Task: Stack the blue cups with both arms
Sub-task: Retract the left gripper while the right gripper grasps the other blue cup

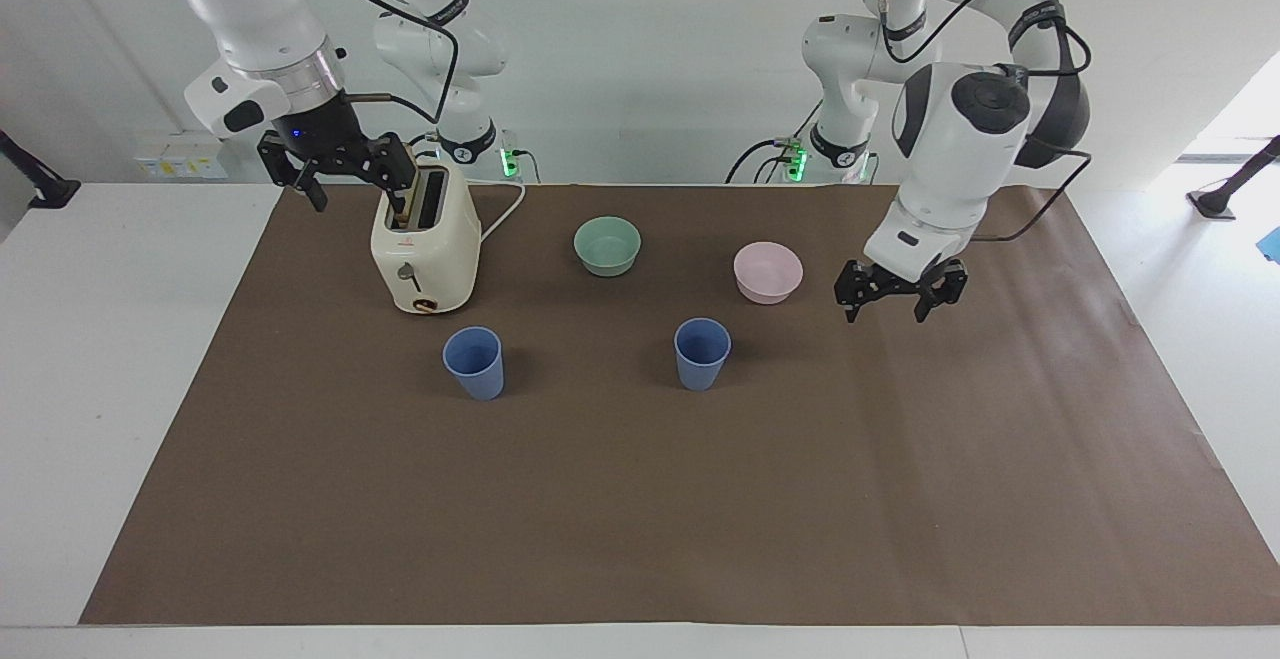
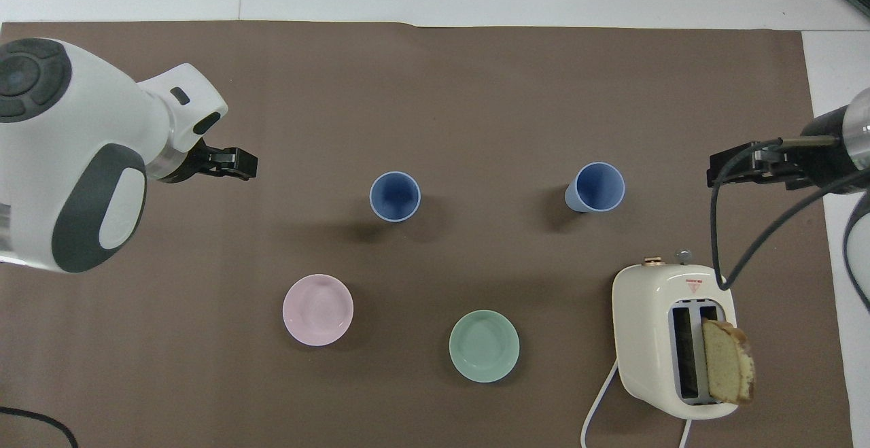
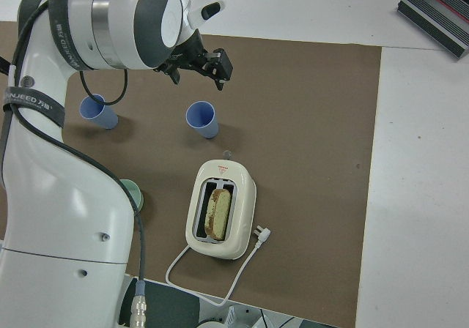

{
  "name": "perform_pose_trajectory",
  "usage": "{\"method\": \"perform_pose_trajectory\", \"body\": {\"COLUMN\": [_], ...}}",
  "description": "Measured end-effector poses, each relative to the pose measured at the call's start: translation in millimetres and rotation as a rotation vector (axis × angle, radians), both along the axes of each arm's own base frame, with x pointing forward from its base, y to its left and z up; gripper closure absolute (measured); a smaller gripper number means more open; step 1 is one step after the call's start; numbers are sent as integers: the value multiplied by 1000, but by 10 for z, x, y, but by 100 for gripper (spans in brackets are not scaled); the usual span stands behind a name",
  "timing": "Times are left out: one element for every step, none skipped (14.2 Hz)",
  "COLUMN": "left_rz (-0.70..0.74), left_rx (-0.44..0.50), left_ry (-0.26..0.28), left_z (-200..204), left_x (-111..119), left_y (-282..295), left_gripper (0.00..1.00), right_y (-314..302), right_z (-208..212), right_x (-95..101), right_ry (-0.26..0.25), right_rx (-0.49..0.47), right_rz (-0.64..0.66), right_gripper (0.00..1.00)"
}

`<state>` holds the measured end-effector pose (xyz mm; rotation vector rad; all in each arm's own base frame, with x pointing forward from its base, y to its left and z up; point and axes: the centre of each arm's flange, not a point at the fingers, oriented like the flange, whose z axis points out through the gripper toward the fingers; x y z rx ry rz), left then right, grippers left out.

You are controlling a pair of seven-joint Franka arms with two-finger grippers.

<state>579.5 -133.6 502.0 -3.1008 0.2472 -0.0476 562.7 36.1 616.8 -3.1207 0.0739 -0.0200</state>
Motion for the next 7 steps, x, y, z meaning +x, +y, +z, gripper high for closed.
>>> {"method": "perform_pose_trajectory", "body": {"left_rz": [-20, -31, -37, -35, -27, -25, -30], "left_rx": [2, 3, 3, 2, 1, 1, 2], "left_ry": [5, 8, 7, 0, -7, -11, -10], "left_z": [79, 159, 250, 368, 471, 537, 577], "left_x": [-33, -69, -110, -159, -201, -225, -237], "left_y": [80, 133, 176, 226, 296, 381, 471], "left_gripper": [0, 0, 0, 0, 0, 0, 0], "right_y": [20, 34, 42, 45, 42, 39, 36], "right_z": [-117, -237, -364, -519, -694, -870, -1055], "right_x": [28, 51, 86, 132, 165, 188, 209], "right_ry": [0, 5, 4, 2, 11, 25, 37], "right_rx": [3, 4, 7, 9, 11, 13, 15], "right_rz": [3, 4, 5, 6, 5, 4, 4], "right_gripper": [0, 0, 0, 0, 0, 0, 0]}}
